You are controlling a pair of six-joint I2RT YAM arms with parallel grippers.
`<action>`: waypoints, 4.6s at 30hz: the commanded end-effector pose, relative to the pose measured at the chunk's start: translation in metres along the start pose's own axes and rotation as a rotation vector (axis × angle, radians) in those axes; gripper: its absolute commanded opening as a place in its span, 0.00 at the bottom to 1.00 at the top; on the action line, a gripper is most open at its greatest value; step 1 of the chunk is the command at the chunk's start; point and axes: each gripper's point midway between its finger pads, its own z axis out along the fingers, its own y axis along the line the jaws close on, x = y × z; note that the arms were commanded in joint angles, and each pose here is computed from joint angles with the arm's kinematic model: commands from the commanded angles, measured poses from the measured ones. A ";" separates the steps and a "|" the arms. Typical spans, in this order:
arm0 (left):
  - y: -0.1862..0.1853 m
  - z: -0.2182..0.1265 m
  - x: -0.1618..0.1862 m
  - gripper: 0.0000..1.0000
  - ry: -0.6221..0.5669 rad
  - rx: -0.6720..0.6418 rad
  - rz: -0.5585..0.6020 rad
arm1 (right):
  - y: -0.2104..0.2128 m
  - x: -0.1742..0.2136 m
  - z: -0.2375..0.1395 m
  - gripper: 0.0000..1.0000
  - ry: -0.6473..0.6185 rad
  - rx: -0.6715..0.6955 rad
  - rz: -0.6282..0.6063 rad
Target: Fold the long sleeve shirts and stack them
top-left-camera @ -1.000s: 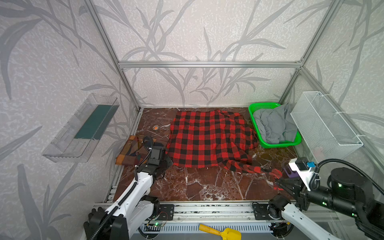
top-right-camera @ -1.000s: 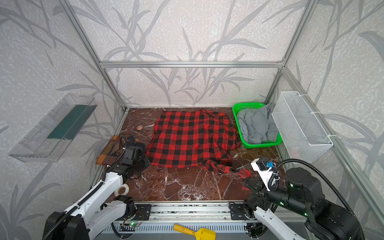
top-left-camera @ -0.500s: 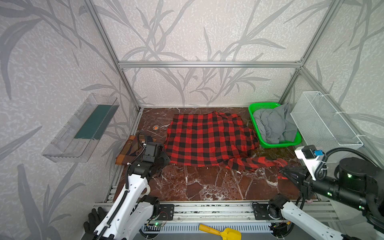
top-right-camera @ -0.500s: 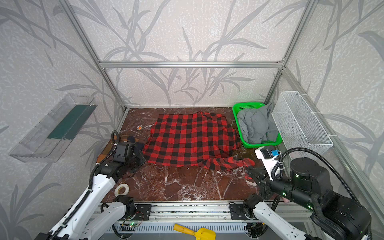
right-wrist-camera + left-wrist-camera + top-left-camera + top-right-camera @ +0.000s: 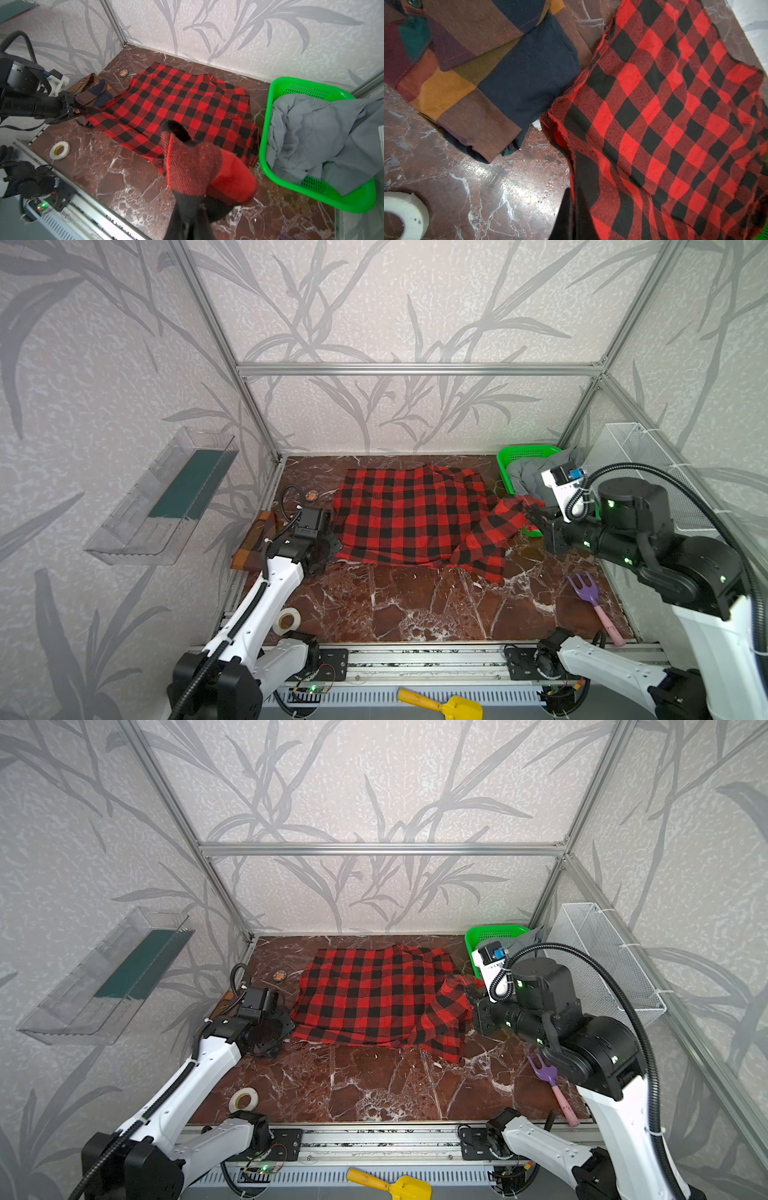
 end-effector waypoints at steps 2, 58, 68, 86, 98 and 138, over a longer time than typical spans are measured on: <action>0.002 0.003 -0.017 0.00 -0.049 -0.055 -0.006 | -0.011 -0.051 0.012 0.00 -0.141 0.092 -0.045; -0.070 0.066 -0.067 0.39 0.099 -0.082 0.070 | -0.107 -0.039 0.267 0.00 0.309 0.395 0.177; -0.154 0.030 -0.050 0.43 -0.059 0.174 0.566 | -0.084 -0.020 0.288 0.00 0.350 0.061 0.545; -0.337 -0.066 0.087 0.50 -0.504 1.010 1.241 | -0.087 -0.044 0.279 0.00 0.128 -0.213 1.048; -0.416 -0.080 0.127 0.42 -0.520 1.268 1.207 | -0.077 -0.050 0.261 0.00 0.063 -0.288 1.079; -0.417 -0.087 0.091 0.52 -0.831 1.078 1.252 | -0.067 -0.048 0.238 0.00 -0.030 -0.390 1.035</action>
